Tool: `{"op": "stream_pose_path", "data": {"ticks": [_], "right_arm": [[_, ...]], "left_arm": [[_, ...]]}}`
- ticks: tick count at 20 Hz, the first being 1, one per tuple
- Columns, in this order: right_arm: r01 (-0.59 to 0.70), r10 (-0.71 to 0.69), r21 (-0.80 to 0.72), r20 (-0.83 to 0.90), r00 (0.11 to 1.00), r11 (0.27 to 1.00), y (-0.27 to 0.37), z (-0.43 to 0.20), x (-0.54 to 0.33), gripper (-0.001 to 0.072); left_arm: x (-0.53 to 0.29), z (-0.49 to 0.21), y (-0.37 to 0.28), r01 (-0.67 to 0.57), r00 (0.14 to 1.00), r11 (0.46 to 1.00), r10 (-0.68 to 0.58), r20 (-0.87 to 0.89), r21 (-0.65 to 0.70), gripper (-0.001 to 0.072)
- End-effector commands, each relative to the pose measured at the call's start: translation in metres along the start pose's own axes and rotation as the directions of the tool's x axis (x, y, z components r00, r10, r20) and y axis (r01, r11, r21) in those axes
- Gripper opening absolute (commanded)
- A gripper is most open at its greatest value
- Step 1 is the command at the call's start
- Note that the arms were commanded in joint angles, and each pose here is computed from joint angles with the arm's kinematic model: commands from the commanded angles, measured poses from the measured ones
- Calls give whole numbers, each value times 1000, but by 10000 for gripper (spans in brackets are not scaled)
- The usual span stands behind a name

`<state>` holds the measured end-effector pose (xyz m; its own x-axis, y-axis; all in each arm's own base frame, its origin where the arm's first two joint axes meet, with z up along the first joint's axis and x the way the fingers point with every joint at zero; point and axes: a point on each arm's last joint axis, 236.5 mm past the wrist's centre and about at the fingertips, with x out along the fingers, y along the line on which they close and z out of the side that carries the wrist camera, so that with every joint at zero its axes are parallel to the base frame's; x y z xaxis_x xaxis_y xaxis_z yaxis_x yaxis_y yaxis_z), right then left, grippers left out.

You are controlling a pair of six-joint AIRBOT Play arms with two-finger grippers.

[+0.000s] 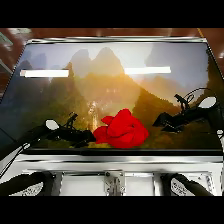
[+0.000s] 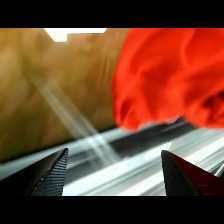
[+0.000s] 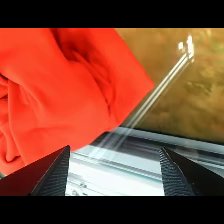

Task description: Fold the shirts.

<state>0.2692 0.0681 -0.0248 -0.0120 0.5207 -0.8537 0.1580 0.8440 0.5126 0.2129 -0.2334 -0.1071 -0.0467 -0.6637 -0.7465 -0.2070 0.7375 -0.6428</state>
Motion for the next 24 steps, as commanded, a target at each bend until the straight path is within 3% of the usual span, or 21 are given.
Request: {"op": "stream_pose_path", "data": {"ticks": [1,4,7,8,9,12,21,22,23,24], "right_arm": [[-10,11,19,-25,1000,1000,2,-3,6,676],[-10,13,71,-49,999,997,-5,-10,19,677],[2,6,126,-60,998,992,-17,-12,35,677],[-5,15,153,-60,998,988,-17,-11,40,677],[-24,35,171,-59,998,985,-15,-9,44,677],[-71,81,222,-36,996,973,-12,1,57,677],[-28,51,265,-78,996,964,-25,9,104,676],[-14,34,256,-75,997,966,-22,11,113,629],[-3,20,254,-63,998,967,-21,14,119,538],[4,10,259,-49,999,966,-20,17,122,397]], "left_arm": [[17,19,-10,75,995,996,-71,77,-57,706],[21,32,-18,119,987,989,-108,115,-92,521],[30,32,-17,112,990,988,-102,94,-107,243],[31,31,-17,111,991,988,-101,88,-111,104],[31,31,-16,110,991,989,-101,88,-103,40],[28,31,-19,108,990,992,-102,94,-65,39],[24,19,-17,77,996,997,-78,54,10,39],[24,19,-17,77,995,997,-78,54,9,39],[24,20,-17,79,995,997,-79,55,8,39],[23,20,-18,80,995,997,-80,56,7,39]]}}
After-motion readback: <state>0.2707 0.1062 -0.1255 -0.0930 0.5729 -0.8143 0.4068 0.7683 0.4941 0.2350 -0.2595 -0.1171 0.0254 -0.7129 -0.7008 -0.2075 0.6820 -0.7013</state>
